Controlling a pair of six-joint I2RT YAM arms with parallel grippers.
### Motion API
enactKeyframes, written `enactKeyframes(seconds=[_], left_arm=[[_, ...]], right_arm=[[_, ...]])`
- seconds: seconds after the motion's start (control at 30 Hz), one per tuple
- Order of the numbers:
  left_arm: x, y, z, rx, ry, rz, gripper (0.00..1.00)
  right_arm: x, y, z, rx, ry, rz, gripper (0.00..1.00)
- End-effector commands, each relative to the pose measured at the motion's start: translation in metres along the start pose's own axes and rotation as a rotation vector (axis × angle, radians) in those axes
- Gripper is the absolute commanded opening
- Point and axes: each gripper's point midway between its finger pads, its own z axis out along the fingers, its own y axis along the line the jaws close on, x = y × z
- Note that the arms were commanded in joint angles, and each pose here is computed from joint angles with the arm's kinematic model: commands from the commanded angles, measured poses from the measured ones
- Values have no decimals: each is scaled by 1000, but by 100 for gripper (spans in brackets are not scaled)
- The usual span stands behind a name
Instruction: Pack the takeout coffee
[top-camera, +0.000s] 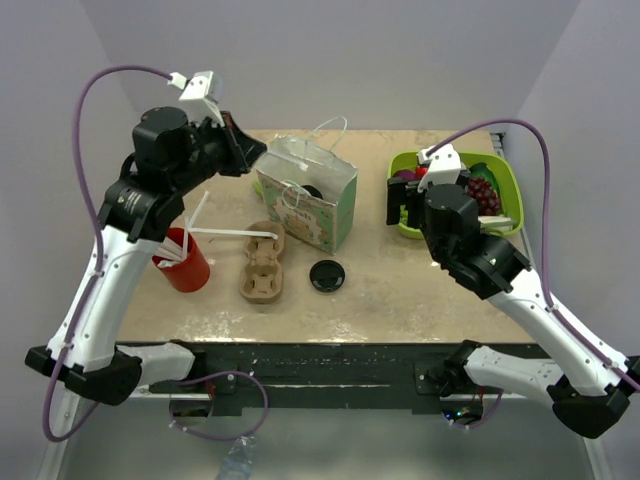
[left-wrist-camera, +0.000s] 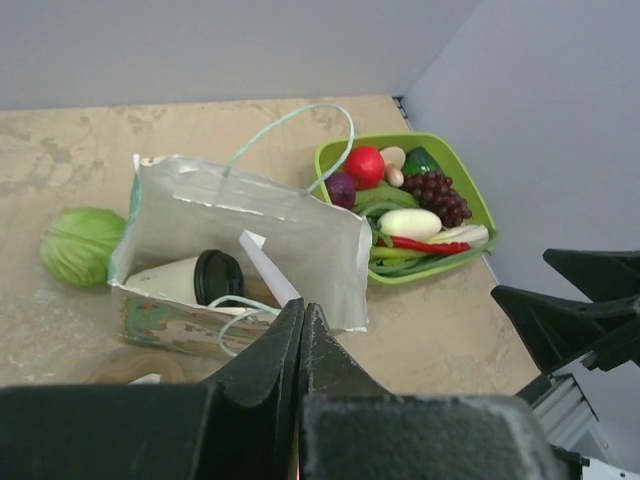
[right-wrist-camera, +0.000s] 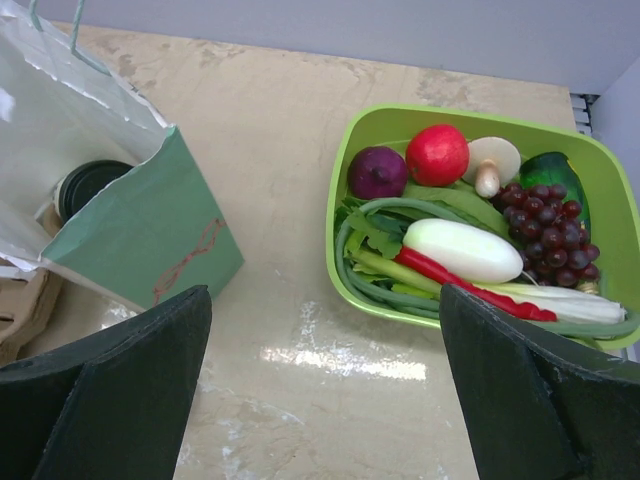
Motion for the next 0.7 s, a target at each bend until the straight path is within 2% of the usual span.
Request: enactKeyframes(seconds=[0.0, 0.3, 0.33, 0.4, 0.43, 0.5, 0.53, 0.6, 0.67], left_arm=[[21, -12, 29, 114, 83, 15, 0], [59, -1, 88, 126, 210, -12, 0], [62, 1, 95, 115, 220, -12, 9], [65, 7, 98, 85, 236, -11, 32], [64, 8, 100, 83, 237, -9, 55], [62, 8, 99, 79, 232, -6, 71], [57, 6, 96, 84, 218, 0, 83], [47, 3, 89, 84, 183, 9, 98], [36, 1, 82, 78, 146, 20, 100]], right_arm=[[-11, -3, -1, 19, -19, 3, 98], [-7, -1, 2, 22, 0, -7, 98], [-6, -1, 3, 24, 1, -8, 98], [-6, -3, 3, 33, 2, -7, 98], [-5, -4, 3, 40, 4, -10, 98], [-8, -5, 2, 50, -3, 4, 98], [-7, -7, 2, 59, -2, 8, 98], [-8, -8, 1, 68, -6, 24, 98], [-11, -14, 1, 102, -15, 40, 98]])
